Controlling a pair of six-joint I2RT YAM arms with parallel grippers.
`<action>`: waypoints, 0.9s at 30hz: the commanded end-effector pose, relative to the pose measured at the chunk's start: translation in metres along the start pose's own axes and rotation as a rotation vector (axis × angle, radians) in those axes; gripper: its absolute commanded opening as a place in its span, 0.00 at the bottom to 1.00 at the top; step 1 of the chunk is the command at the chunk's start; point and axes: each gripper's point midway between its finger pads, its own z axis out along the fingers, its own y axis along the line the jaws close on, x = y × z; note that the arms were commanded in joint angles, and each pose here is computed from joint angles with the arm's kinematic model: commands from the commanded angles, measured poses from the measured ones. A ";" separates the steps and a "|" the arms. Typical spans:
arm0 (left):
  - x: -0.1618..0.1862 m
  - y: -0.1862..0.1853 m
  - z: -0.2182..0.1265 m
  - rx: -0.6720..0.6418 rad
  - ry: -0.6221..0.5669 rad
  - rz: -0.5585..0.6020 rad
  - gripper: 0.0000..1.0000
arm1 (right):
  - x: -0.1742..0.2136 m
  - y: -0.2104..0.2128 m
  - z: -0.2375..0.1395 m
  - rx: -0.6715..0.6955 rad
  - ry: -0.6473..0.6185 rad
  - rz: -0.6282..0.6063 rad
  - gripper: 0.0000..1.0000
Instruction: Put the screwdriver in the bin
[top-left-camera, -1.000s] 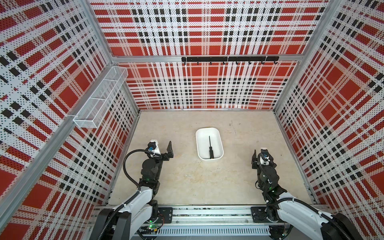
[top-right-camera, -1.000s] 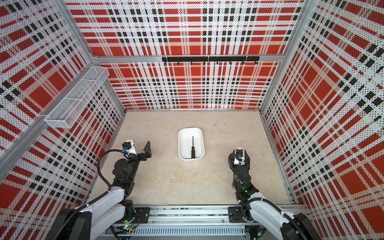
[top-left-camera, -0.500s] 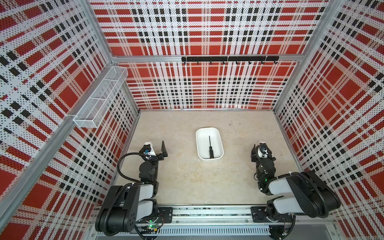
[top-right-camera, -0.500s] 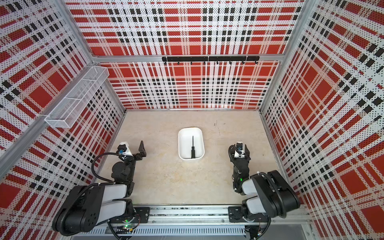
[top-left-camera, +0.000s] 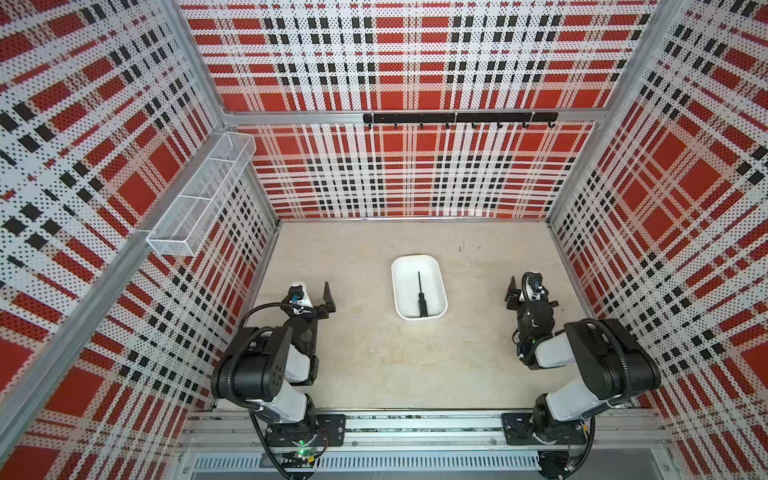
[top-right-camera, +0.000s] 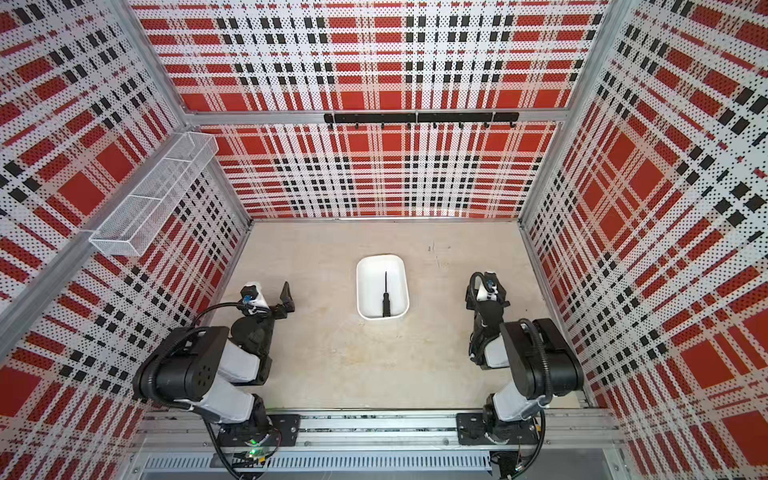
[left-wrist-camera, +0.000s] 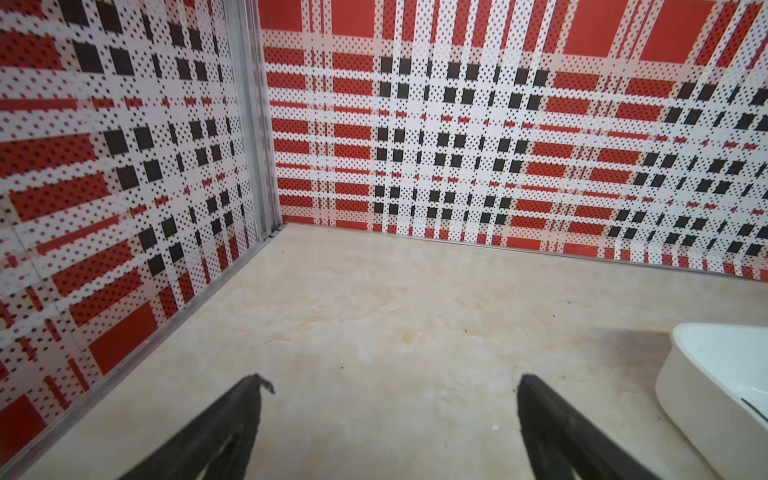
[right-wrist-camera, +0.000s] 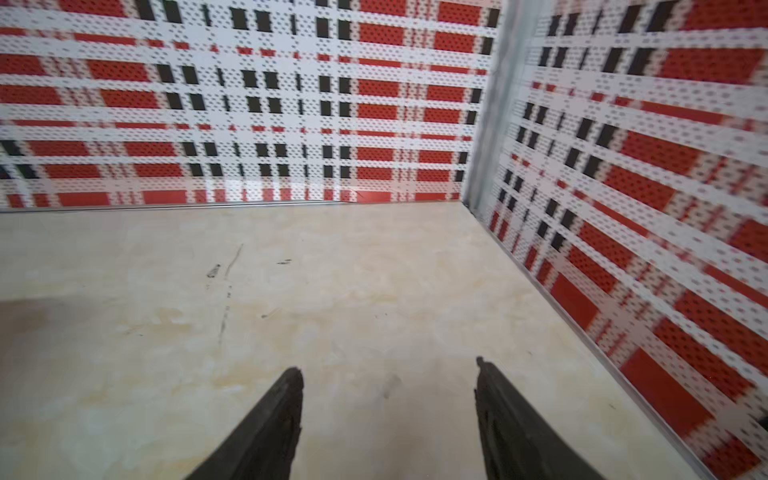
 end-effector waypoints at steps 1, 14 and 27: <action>-0.012 -0.004 0.021 0.026 -0.018 0.009 0.98 | 0.009 0.004 0.007 -0.075 0.062 0.039 0.69; -0.012 -0.004 0.023 0.019 -0.015 0.006 0.98 | 0.010 0.004 0.006 -0.073 0.058 0.033 1.00; -0.012 -0.004 0.023 0.019 -0.014 0.007 0.98 | 0.010 0.005 0.006 -0.073 0.058 0.025 1.00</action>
